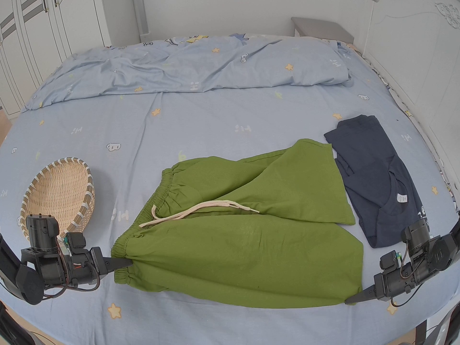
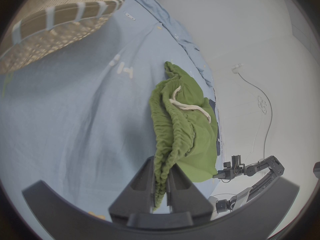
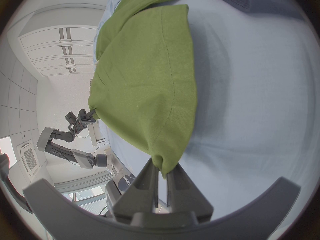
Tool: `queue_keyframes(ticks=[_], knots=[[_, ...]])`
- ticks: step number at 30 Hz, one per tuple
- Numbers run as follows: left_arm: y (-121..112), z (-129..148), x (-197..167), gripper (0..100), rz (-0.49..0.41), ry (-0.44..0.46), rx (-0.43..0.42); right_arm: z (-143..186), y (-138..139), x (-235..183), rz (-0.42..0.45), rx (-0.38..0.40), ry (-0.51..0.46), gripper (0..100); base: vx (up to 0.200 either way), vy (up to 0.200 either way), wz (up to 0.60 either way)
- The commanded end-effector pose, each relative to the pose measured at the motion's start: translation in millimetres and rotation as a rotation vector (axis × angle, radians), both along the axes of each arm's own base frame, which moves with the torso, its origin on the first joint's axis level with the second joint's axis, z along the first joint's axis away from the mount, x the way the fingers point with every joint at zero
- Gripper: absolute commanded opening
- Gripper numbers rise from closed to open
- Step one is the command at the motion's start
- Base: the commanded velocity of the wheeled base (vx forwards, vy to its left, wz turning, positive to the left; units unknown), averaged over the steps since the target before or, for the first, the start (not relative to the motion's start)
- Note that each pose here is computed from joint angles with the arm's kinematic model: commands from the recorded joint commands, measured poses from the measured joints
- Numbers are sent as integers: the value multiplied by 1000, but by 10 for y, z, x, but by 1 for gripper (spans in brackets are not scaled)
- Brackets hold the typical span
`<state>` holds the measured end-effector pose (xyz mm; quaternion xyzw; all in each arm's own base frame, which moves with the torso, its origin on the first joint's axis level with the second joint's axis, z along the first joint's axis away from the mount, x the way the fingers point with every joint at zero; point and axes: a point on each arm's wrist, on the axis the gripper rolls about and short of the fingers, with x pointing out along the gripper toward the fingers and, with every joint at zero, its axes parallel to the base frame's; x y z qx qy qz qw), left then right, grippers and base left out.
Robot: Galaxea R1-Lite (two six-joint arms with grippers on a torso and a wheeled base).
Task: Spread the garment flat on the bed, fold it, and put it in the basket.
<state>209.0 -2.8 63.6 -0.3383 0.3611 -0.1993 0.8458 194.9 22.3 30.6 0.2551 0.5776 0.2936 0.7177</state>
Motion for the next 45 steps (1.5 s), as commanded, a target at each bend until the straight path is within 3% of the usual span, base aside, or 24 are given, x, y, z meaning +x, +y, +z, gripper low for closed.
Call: queue_keyframes(ticks=[1, 9, 20, 22, 29, 34, 45], knots=[[79, -83, -167, 0, 39, 51, 8, 132, 18, -135, 14, -3, -24, 0, 0, 0, 0], [194, -258, -484, 0, 41, 99, 92, 255, 90, -373, 74, -24, 69, 0, 0, 0, 0], [251, -256, -543, 0, 63, 121, 86, 250, 79, -473, 73, -34, 77, 0, 0, 0, 0], [231, -305, -584, 0, 32, 171, 93, 222, 61, -514, 66, -51, 88, 0, 0, 0, 0], [233, -387, -702, 0, -64, 221, 163, 138, 51, -579, 62, -98, 77, 0, 0, 0, 0], [223, -402, -730, 0, -81, 240, 167, 110, 55, -604, 64, -98, 49, 0, 0, 0, 0], [251, -498, -749, 0, -135, 266, 197, 46, 55, -618, 67, -104, 93, 0, 0, 0, 0]])
